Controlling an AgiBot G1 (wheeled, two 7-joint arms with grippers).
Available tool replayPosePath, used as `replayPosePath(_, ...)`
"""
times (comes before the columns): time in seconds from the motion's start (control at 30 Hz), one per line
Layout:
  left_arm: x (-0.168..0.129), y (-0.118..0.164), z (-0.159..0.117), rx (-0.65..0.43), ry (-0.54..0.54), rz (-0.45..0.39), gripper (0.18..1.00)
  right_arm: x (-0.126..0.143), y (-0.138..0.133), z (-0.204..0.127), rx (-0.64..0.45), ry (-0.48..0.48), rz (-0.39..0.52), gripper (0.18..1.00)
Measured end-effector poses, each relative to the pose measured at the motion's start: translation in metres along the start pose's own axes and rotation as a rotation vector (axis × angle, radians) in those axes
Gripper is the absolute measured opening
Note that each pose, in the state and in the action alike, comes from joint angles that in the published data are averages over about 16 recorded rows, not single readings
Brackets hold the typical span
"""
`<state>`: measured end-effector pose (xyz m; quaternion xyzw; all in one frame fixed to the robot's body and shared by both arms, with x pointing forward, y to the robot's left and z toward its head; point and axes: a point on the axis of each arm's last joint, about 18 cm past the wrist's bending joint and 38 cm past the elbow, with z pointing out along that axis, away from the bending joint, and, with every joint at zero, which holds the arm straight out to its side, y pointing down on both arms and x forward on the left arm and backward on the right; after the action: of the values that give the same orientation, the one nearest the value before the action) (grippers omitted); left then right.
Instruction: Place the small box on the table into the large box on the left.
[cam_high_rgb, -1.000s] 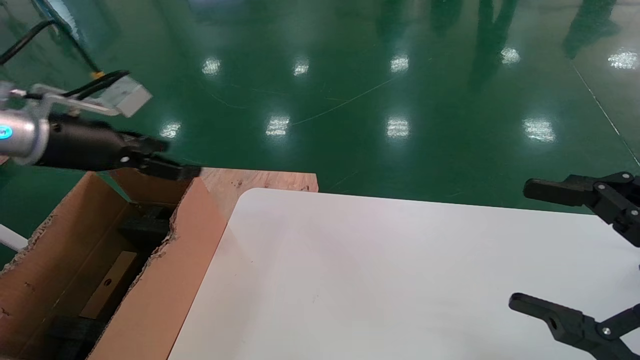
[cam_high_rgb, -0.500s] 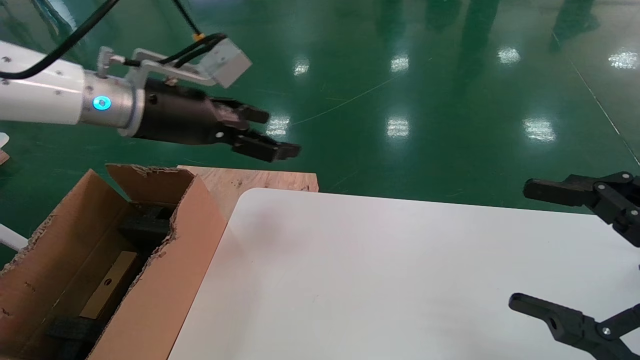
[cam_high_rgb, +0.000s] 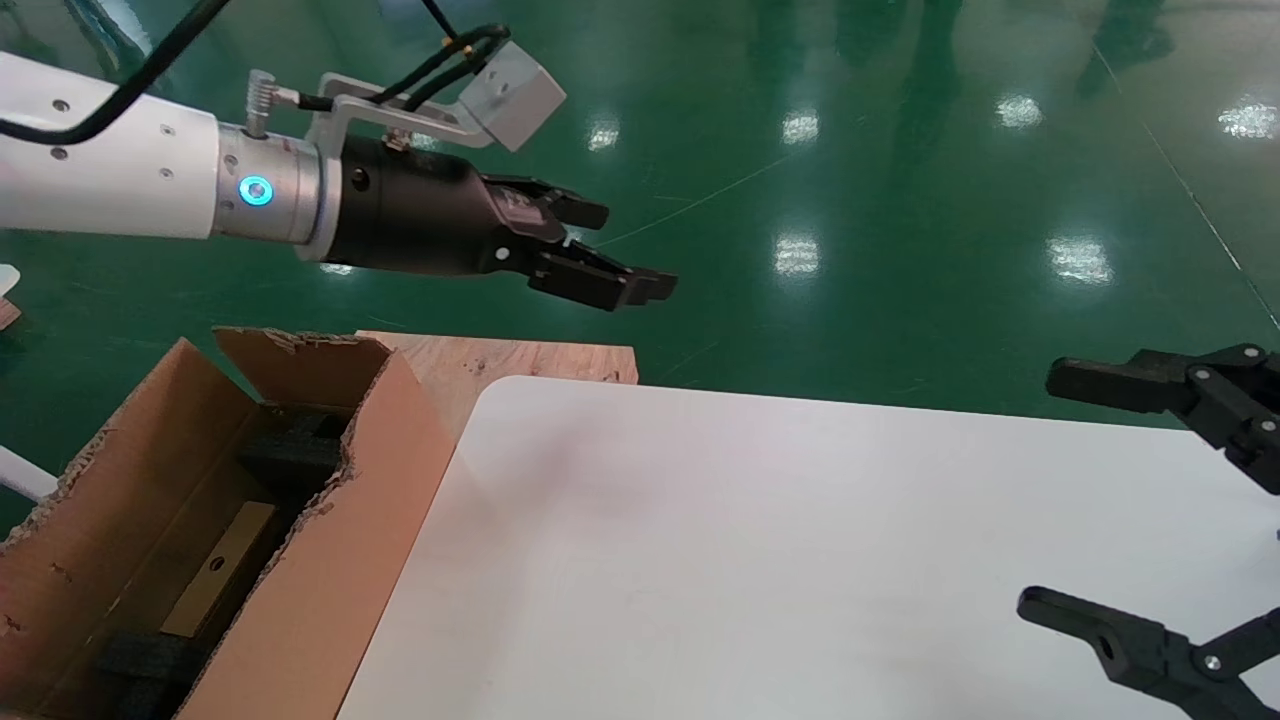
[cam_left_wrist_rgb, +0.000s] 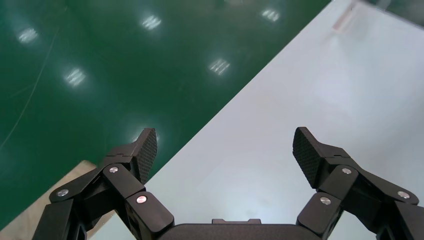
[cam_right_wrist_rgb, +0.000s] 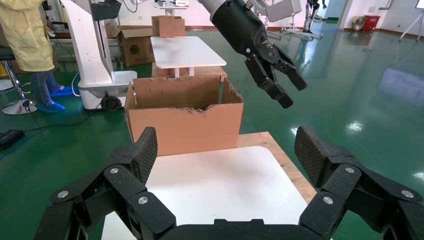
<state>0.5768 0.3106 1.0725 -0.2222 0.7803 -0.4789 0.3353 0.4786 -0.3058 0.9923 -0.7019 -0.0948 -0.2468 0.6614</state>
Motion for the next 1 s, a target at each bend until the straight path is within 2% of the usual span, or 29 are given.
replayPosePath(0.5, 0.034, 0.014, 0.009, 0.085, 0.190, 0.049, 1.001, 0.000, 0.000, 0.000, 0.000, 0.000, 0.000, 1.001)
replayPosePath(1.0, 0.064, 0.030, 0.003, 0.220, 0.353, 0.113, 1.001, 0.000, 0.000, 0.000, 0.000, 0.000, 0.000, 1.001)
